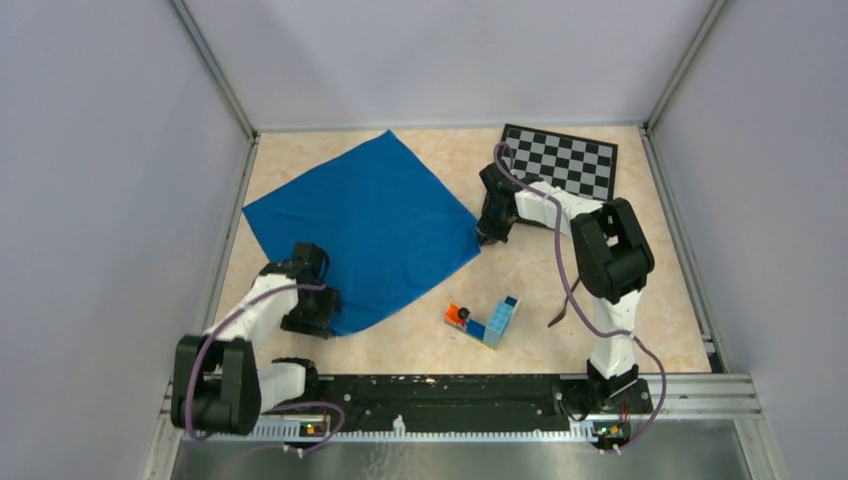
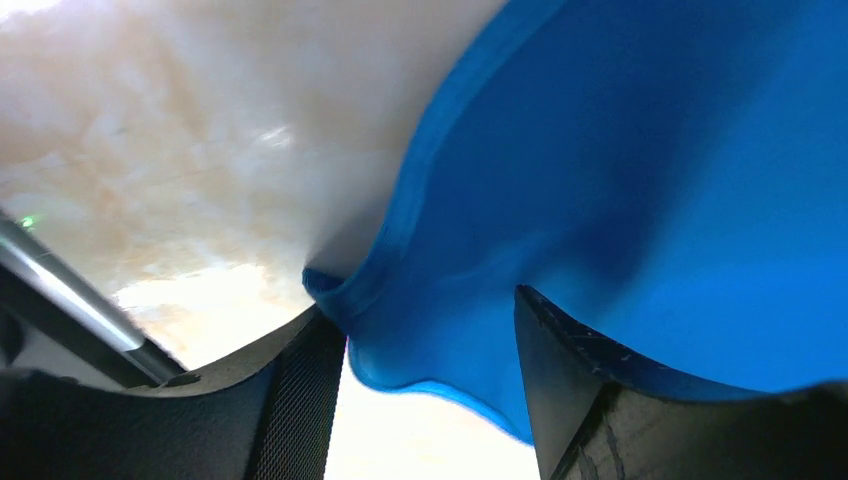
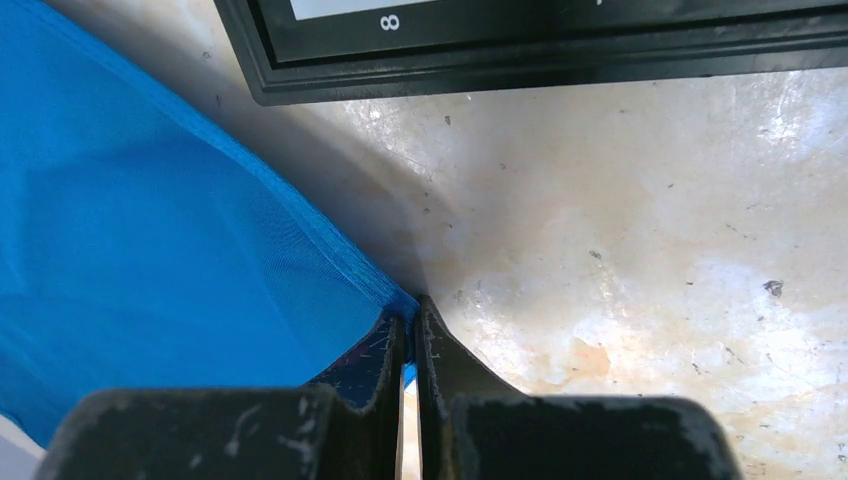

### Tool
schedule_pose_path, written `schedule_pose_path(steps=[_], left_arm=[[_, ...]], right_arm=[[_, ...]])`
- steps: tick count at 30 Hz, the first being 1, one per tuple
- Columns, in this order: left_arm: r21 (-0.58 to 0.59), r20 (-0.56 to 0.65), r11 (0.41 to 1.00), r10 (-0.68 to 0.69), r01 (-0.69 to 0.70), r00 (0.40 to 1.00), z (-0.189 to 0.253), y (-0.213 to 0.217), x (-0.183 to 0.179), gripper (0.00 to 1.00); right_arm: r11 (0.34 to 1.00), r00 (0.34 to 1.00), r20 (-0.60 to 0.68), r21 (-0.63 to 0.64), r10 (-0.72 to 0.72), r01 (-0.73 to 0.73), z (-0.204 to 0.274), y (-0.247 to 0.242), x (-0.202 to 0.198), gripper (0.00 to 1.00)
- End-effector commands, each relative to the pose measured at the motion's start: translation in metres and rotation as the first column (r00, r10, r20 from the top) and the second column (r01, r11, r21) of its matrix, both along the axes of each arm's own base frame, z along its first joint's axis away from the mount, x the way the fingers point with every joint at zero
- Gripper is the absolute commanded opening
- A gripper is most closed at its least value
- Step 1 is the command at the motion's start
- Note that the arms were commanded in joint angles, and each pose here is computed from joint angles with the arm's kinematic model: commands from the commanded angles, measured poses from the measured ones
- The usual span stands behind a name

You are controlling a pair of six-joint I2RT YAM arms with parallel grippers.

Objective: Fold the napkin into a case and place the utensils inside
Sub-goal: Pick up the flattened napkin from the center of the board.

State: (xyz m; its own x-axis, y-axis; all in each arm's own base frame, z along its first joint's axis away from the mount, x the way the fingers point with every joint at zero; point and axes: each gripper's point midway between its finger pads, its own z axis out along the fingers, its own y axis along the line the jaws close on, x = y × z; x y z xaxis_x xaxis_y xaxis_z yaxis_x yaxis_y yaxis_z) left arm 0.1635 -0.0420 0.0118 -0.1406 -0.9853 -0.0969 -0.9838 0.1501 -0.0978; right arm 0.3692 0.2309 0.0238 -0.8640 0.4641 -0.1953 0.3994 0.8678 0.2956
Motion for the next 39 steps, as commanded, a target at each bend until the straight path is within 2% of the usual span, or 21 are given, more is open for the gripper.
schedule_pose_path(steps=[1,4,8,12,15,17,20,21,27,33,39], left_arm=[[0.133,0.033,0.99,-0.057,0.052,0.998,-0.012,0.022,0.049,0.68],[0.148,0.0,0.985,-0.084,0.083,0.996,-0.005,0.024,0.049,0.68],[0.126,0.009,0.99,-0.063,0.061,0.998,0.008,0.022,0.026,0.68],[0.103,0.056,0.993,-0.072,0.066,0.996,0.025,0.019,0.012,0.75],[0.084,0.037,0.995,-0.052,0.049,0.998,0.033,0.017,-0.004,0.76],[0.082,0.035,0.996,-0.04,0.037,0.999,0.031,0.018,-0.011,0.72],[0.06,0.041,0.998,-0.023,0.02,0.999,0.023,0.014,-0.014,0.58],[0.046,0.029,0.999,-0.01,0.009,1.0,0.019,0.012,-0.016,0.56],[0.037,-0.081,0.999,0.027,-0.025,0.996,0.007,0.01,-0.029,0.51],[0.027,-0.096,0.999,0.02,-0.017,0.995,0.008,0.008,-0.03,0.46],[0.03,-0.062,0.999,0.02,-0.019,0.998,-0.002,0.009,-0.025,0.53]], right_arm=[[0.999,0.997,0.076,0.037,-0.027,0.025,0.025,0.001,0.012,0.0],[0.999,0.997,0.079,0.035,-0.024,0.022,0.025,0.002,0.013,0.0],[0.999,0.996,0.083,0.037,-0.021,0.018,0.026,0.003,0.016,0.0],[0.999,0.997,0.08,0.044,-0.013,0.009,0.025,0.005,0.017,0.0],[0.999,0.997,0.076,0.05,-0.009,0.005,0.024,0.007,0.016,0.0],[0.999,0.997,0.074,0.055,-0.006,0.002,0.023,0.008,0.015,0.0],[0.998,0.998,0.07,0.06,-0.003,-0.001,0.021,0.009,0.015,0.0],[0.998,0.998,0.07,0.063,-0.003,-0.001,0.022,0.009,0.015,0.0],[0.998,0.997,0.074,0.065,-0.001,-0.004,0.025,0.01,0.015,0.0],[0.997,0.997,0.076,0.072,0.002,-0.007,0.027,0.011,0.016,0.0],[0.997,0.997,0.076,0.08,-0.003,-0.003,0.028,0.011,0.018,0.0]])
